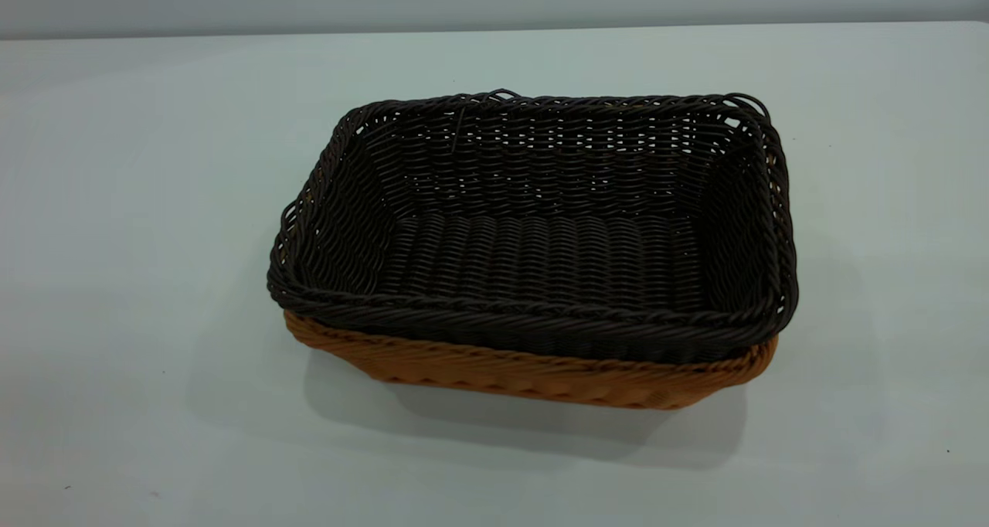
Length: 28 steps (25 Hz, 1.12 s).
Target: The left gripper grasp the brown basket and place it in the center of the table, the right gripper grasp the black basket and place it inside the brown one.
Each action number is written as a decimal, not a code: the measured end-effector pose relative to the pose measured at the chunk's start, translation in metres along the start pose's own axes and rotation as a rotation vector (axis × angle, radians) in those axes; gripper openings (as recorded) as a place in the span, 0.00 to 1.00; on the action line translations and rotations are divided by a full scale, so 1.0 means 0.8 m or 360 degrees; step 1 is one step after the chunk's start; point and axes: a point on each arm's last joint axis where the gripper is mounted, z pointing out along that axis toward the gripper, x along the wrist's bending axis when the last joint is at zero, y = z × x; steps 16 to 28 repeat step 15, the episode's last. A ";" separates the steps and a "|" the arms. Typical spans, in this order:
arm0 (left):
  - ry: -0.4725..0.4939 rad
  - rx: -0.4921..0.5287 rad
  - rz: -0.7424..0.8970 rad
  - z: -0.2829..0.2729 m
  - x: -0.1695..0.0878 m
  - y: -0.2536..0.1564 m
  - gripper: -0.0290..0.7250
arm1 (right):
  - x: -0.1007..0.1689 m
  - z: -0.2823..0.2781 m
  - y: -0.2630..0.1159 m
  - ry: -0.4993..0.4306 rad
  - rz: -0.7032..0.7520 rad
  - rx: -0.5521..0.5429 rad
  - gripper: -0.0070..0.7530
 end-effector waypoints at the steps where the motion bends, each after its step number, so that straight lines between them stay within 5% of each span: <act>1: 0.0000 0.0000 0.0000 0.000 0.000 0.000 0.72 | 0.000 0.001 0.000 0.0000 0.0008 0.0001 0.32; 28: 0.0000 0.0000 0.0000 0.000 0.000 0.000 0.72 | 0.000 0.005 -0.002 0.0000 0.0028 0.0004 0.32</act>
